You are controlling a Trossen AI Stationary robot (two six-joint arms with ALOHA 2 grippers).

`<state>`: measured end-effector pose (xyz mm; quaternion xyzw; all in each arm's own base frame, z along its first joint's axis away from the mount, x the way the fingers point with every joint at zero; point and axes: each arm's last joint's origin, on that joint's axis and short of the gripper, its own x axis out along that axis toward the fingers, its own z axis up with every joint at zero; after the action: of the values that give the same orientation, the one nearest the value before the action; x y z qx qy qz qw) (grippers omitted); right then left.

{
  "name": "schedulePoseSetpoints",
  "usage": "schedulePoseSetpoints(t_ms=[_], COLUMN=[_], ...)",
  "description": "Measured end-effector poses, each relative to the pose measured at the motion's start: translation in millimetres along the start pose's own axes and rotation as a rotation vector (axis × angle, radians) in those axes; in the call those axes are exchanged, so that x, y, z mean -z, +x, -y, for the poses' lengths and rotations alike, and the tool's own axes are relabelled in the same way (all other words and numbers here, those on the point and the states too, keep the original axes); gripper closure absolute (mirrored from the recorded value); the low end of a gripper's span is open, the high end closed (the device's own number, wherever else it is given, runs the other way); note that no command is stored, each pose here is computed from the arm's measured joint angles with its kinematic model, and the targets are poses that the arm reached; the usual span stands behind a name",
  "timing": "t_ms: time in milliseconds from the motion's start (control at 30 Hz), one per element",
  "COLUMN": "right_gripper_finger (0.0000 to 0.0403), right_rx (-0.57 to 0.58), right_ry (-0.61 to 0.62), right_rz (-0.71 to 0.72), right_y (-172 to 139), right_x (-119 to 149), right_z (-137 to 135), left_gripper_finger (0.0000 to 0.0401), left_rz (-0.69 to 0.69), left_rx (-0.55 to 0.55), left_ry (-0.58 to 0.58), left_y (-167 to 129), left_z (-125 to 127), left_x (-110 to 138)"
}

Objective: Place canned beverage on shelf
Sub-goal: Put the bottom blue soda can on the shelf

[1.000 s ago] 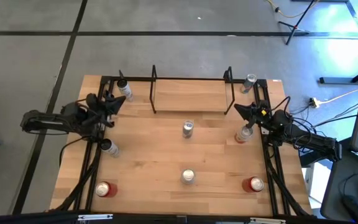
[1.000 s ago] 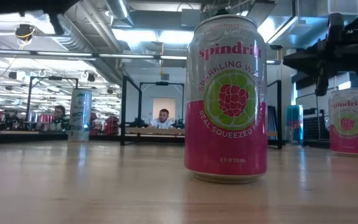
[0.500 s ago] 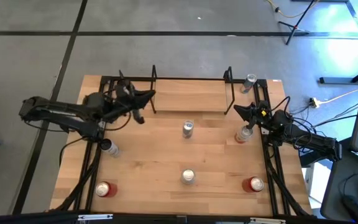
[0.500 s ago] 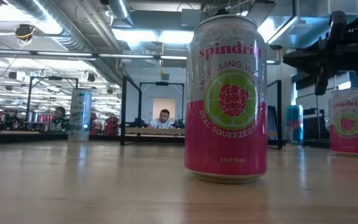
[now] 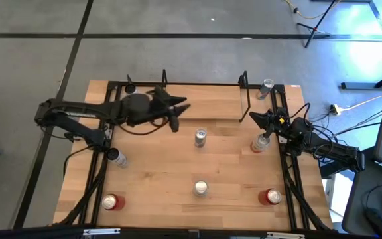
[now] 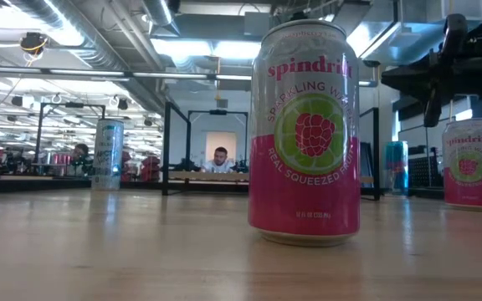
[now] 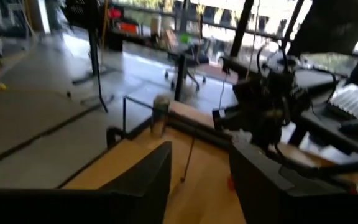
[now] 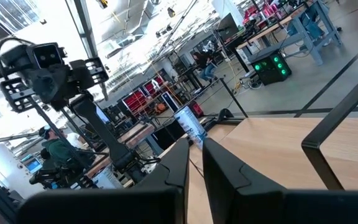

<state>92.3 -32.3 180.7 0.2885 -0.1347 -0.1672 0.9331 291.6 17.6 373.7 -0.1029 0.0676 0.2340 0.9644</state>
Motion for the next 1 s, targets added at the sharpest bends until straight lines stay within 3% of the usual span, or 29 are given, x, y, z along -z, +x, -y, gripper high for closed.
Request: schedulePoseSetpoints(t_ms=[100,267,500,800,1000], right_gripper_finger=[0.0341,0.0258,0.0167,0.0146,0.0146], right_rx=[0.000,-0.002,-0.012,0.009,0.012], right_ry=[0.000,0.000,-0.002,-0.006,-0.006], right_rz=[0.000,-0.002,-0.033,-0.092,-0.093], right_y=[0.0,0.0,0.0,-0.3,-0.3], right_x=[0.0,0.1,2.1,7.1,7.3], right_z=[0.0,0.0,0.5,3.4,3.6], left_gripper_finger=[0.0192,0.0125,0.0095,0.0095,0.0095], left_rz=[-0.123,-0.340,-0.435,-0.647,-0.715], left_rx=[0.038,0.101,0.118,0.081,0.041], left_ry=[-0.018,-0.033,0.064,0.133,0.101], left_y=[22.4,60.1,88.9,112.7,123.6], left_z=[-0.9,1.2,16.8,25.0,23.2], left_x=[-2.8,8.3,40.3,94.3,114.7])
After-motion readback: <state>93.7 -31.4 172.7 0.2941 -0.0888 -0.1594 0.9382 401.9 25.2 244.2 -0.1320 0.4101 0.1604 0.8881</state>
